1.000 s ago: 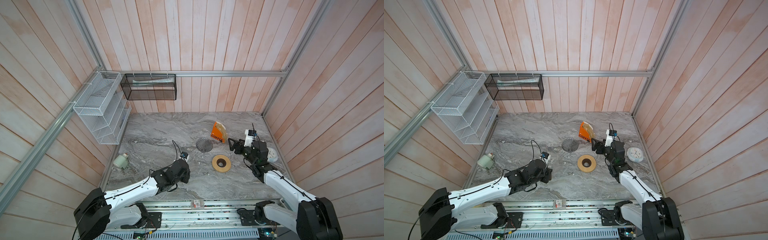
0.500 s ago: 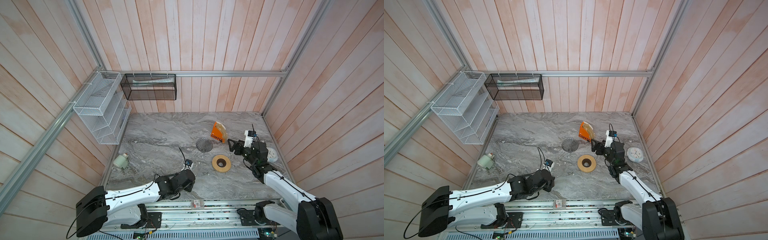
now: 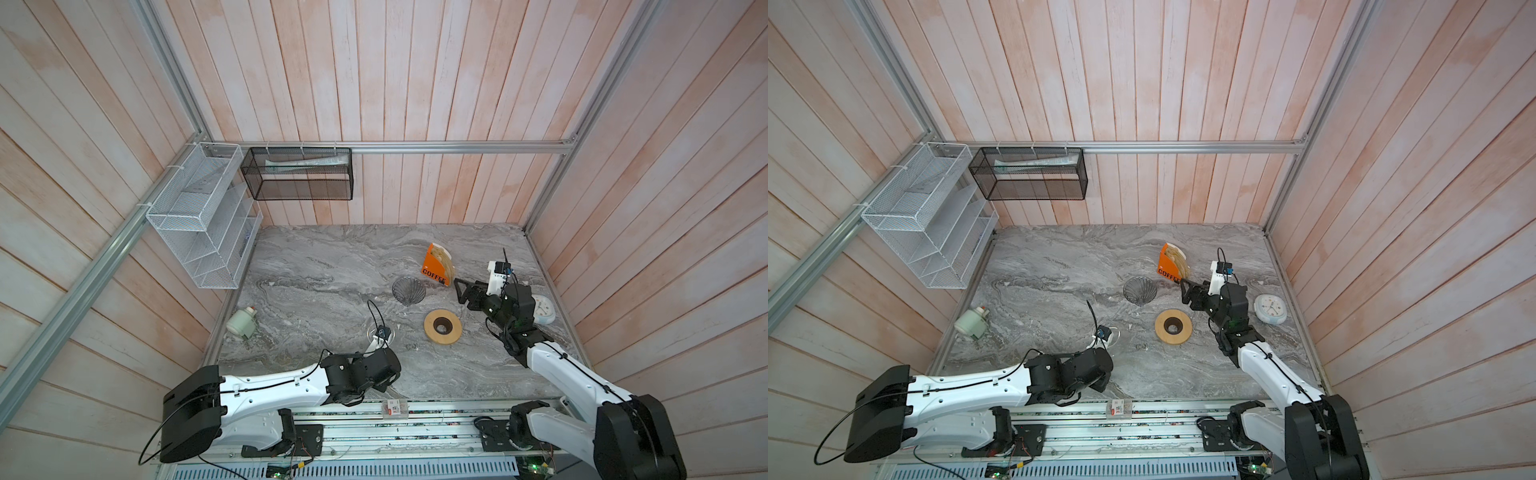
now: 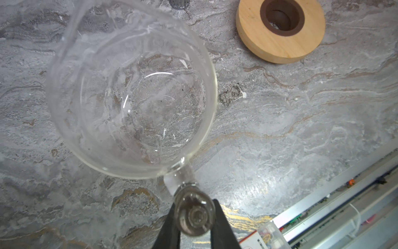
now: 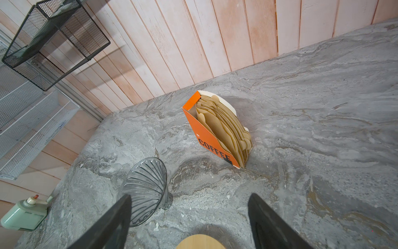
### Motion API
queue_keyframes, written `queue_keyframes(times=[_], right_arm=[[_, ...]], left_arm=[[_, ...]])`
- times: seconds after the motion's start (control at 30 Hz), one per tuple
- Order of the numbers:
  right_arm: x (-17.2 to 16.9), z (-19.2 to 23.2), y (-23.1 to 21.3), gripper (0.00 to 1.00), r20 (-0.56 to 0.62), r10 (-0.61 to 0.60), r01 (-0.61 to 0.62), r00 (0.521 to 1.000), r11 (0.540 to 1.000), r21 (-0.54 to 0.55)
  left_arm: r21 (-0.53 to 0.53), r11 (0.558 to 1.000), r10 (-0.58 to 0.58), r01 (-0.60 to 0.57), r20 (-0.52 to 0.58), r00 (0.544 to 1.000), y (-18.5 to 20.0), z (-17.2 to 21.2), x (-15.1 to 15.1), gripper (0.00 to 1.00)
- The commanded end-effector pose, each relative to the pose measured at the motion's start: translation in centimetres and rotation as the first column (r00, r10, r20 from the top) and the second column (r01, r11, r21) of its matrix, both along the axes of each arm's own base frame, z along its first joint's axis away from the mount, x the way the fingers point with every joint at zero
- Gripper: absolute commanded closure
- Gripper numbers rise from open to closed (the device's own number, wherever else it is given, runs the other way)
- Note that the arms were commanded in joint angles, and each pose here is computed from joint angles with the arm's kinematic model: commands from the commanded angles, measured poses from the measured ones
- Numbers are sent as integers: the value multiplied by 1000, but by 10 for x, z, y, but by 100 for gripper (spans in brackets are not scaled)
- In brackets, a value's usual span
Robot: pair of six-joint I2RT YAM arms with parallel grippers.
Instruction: Place the coffee filter in the dripper
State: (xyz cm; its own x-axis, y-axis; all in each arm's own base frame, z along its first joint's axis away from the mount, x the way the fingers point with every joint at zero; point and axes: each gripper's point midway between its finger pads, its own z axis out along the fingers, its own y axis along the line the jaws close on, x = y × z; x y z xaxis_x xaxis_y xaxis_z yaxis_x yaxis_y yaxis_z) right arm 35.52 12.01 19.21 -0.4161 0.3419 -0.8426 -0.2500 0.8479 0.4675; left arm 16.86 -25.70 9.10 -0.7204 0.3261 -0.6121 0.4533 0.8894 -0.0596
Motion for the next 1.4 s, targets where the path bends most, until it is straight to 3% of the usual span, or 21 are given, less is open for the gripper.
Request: queue_keyframes(times=[0.0,0.33,0.57,0.83,1.37], right_arm=[[-3,1,4,15,5,13,-13,1000,1000,14],[0,-1,4,15,3,11,-11,1000,1000,9],[2,-3,5,15,-3,13,-13,1000,1000,12],[2,-3,5,15,-3,12,-12,1000,1000,12],[4,-1,6,15,0,16,-16,1000,1000,13]], left_arm=[[27,1000,14,-15,45,999,2,11,7,76],[69,996,42,-47,64,997,14,13,10,76],[62,997,44,-49,84,995,12,17,13,65],[59,997,47,-52,89,995,10,15,17,61],[39,975,217,-218,28,976,56,5,30,61]])
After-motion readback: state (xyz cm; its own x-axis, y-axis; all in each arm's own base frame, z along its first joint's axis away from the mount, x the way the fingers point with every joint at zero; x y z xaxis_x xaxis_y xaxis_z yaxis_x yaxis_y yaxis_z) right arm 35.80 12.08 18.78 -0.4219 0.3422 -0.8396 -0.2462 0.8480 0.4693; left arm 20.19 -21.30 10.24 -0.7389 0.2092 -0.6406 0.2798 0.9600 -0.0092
